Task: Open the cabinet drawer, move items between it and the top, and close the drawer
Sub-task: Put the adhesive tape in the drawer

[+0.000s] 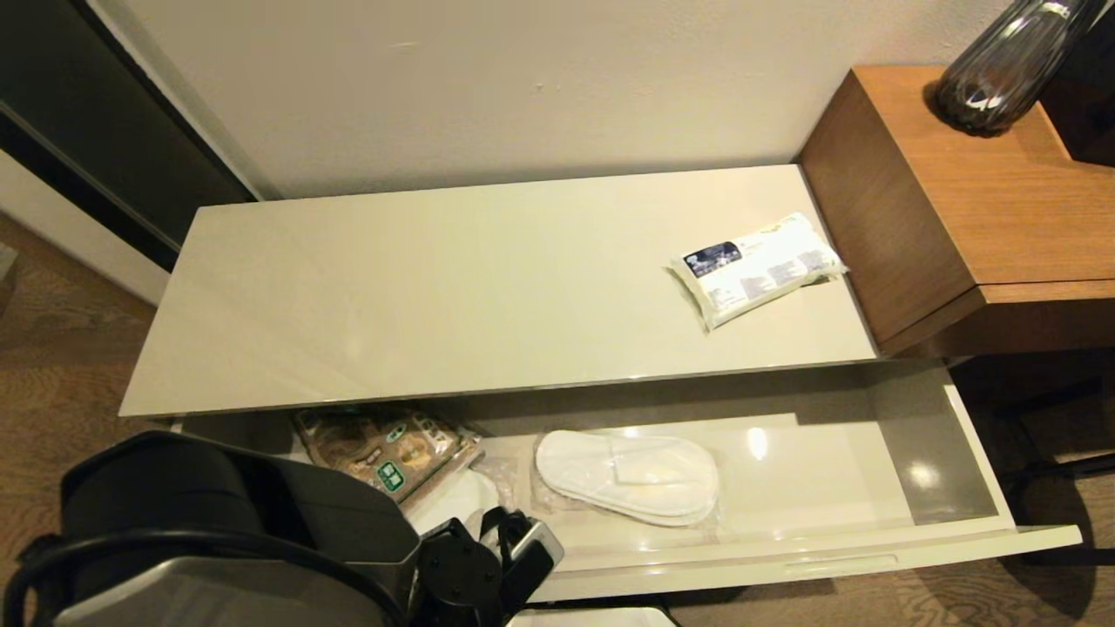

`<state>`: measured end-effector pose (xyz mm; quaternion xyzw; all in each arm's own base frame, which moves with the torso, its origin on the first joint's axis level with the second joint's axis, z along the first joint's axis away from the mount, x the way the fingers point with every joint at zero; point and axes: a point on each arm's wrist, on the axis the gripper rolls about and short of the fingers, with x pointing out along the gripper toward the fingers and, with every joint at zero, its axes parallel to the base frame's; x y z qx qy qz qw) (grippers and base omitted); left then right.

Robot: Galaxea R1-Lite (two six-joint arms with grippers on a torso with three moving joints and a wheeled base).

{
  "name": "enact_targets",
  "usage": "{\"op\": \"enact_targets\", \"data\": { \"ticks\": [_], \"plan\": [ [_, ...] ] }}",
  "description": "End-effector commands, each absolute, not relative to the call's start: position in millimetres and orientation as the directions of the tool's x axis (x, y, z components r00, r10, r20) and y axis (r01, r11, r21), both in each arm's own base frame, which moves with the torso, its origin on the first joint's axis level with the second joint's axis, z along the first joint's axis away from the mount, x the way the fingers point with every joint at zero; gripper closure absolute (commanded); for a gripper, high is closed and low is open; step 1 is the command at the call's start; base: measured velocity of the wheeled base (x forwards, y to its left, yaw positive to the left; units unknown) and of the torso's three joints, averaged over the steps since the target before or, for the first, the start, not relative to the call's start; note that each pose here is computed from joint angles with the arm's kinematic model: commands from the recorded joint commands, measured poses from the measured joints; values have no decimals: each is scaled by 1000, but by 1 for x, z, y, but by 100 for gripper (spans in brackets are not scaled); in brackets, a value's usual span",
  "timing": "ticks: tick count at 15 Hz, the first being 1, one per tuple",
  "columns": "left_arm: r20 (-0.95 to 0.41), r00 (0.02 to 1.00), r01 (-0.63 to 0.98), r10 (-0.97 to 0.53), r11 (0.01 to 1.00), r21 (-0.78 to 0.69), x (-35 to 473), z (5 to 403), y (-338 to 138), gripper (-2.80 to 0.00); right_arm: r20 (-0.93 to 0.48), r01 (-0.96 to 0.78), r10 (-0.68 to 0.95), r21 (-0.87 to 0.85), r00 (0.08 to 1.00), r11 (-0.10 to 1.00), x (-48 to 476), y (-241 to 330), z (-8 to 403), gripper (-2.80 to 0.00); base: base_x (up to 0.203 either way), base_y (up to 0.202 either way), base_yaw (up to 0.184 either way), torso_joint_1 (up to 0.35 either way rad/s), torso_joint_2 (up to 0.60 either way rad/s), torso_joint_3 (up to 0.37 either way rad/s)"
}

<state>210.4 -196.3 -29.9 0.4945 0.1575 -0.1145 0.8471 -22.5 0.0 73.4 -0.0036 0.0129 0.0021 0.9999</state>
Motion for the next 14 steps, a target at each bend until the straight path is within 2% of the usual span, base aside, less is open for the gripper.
{"op": "enact_targets", "data": {
  "ticks": [1, 6, 14],
  "plan": [
    [-400, 916, 366, -25, 456, 811, 211, -38, -194, 0, -28, -5, 5, -8, 1000, 1000, -22, 0, 73, 0, 0, 0, 0, 0, 0, 0],
    [-392, 919, 362, -30, 458, 812, 207, -28, -190, 0, -28, -5, 5, -8, 1000, 1000, -22, 0, 73, 0, 0, 0, 0, 0, 0, 0],
    [-291, 956, 265, -26, 496, 827, 211, 20, -175, 0, -28, -5, 5, -8, 1000, 1000, -22, 0, 73, 0, 0, 0, 0, 0, 0, 0]
  ]
}}
